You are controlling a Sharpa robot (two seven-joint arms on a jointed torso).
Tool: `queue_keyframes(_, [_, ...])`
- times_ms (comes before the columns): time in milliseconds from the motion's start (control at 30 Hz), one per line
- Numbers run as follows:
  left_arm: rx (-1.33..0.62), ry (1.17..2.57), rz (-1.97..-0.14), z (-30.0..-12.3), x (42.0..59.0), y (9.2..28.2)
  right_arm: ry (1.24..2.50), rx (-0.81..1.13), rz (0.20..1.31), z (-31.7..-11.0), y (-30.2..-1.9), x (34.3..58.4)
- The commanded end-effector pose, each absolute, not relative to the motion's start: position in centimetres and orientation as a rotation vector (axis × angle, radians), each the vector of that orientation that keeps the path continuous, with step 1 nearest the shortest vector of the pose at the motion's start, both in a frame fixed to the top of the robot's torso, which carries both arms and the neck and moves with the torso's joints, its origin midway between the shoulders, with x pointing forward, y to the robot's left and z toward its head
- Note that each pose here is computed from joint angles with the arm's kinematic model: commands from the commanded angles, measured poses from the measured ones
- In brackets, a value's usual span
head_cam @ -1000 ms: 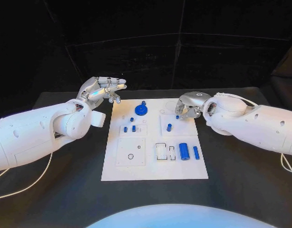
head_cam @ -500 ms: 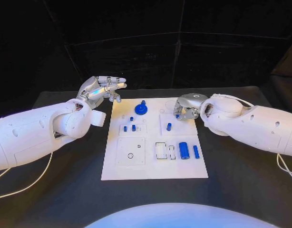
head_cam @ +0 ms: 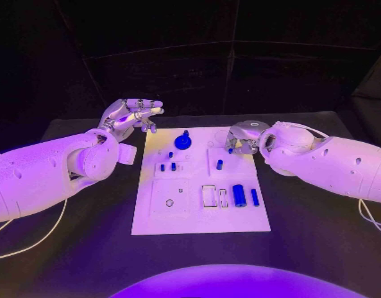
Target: Assemble the parts on the task board
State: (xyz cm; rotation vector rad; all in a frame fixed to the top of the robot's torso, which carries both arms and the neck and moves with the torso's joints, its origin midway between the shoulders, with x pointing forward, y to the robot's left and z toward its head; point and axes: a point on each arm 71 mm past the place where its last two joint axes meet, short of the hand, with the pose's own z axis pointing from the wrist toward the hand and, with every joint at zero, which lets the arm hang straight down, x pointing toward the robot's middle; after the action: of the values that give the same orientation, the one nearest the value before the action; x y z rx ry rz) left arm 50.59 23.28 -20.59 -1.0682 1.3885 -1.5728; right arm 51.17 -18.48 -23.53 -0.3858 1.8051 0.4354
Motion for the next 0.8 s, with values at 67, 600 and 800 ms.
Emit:
queue_keyframes(67, [-1.067,1.377,-1.59,-20.4,50.6,23.3,1.79,-0.387,0.428,-23.8,-18.2,50.9])
queue_keyframes(600, [-1.072,1.376,-1.574,-20.5,50.8,23.8,1.72,-0.29,0.471,-22.6,-19.0,49.9])
queue_keyframes(800, [-1.075,1.376,-1.567,-20.5,50.8,24.0,1.718,-0.263,0.472,-22.5,-19.4,49.9])
